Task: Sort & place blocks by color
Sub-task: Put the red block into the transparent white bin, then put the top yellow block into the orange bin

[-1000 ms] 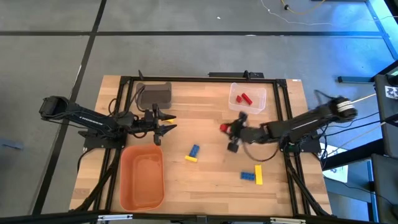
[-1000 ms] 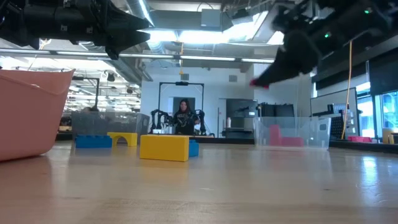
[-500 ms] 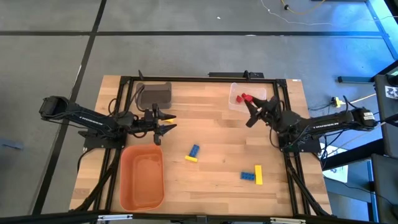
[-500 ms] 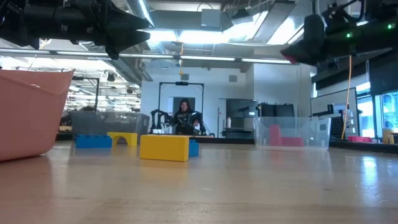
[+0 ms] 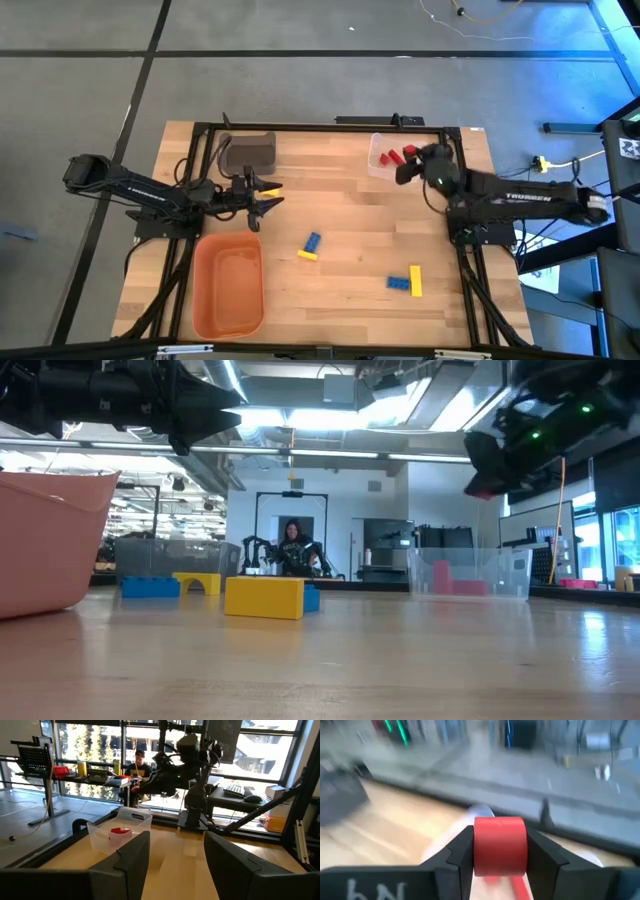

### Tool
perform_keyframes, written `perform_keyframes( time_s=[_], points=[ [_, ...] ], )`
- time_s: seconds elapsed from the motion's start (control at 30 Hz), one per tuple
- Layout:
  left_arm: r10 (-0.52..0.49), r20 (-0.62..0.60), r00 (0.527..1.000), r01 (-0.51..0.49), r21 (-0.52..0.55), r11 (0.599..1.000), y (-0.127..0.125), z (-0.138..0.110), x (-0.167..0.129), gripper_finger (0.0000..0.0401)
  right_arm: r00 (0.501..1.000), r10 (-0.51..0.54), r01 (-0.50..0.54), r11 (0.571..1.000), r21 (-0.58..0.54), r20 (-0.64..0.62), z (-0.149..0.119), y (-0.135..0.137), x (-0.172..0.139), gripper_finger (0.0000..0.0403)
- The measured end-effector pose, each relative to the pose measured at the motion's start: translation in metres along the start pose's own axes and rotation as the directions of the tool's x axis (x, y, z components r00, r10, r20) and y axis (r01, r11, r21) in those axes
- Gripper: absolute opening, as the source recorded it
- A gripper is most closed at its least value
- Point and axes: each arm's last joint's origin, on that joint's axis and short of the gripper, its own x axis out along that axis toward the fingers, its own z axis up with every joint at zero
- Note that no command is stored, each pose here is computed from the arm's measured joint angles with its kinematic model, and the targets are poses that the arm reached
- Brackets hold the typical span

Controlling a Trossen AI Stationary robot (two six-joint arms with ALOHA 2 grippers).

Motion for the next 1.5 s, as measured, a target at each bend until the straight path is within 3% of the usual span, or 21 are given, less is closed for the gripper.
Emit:
perform_keyframes(
  time_s=[0.13,0.3,0.47,0.7,0.77,1.0,1.27,1.4,1.5],
  points=[
    [0.019,0.001,1.0,-0.019,0.0,1.0,0.001,0.0,0.0,0.018,0.972,-0.07,0.063,0.997,-0.039,-0.224,0.019,-0.013,0.019,0.013],
    [0.02,0.002,1.0,-0.02,0.0,1.0,0.001,0.0,0.0,0.018,0.9,0.027,-0.029,1.0,0.003,-0.434,0.025,-0.023,0.053,0.013],
    [0.021,0.001,1.0,-0.021,0.0,1.0,0.001,0.0,0.0,0.018,0.84,-0.008,0.012,1.0,0.004,-0.543,0.016,-0.032,0.084,0.013],
    [0.02,0.001,1.0,-0.02,0.026,0.999,0.001,0.0,0.0,0.018,0.765,0.054,-0.042,0.999,0.033,-0.641,-0.004,-0.03,0.109,0.0132],
    [0.02,0.001,1.0,-0.02,0.026,0.999,0.001,0.0,0.0,0.018,0.752,0.053,-0.041,0.999,0.033,-0.657,-0.008,-0.03,0.113,0.0151],
    [0.02,0.001,1.0,-0.02,0.026,0.999,0.001,0.0,0.0,0.018,0.748,0.064,-0.054,0.998,0.035,-0.661,-0.01,-0.029,0.115,0.0237],
    [0.02,0.001,1.0,-0.02,0.026,0.999,0.001,0.0,0.0,0.018,0.797,0.129,-0.198,0.979,-0.053,-0.59,0.003,-0.021,0.102,0.0252],
    [0.019,-0.003,1.0,-0.019,0.027,0.999,0.001,0.0,0.0,0.018,0.835,0.312,-0.377,0.924,-0.058,-0.453,0.004,-0.007,0.077,0.0244],
    [0.015,-0.009,1.0,-0.014,0.022,1.0,0.0,-0.001,0.0,0.018,0.8,0.527,-0.558,0.829,-0.031,-0.287,-0.005,0.003,0.055,0.024]
  ],
)
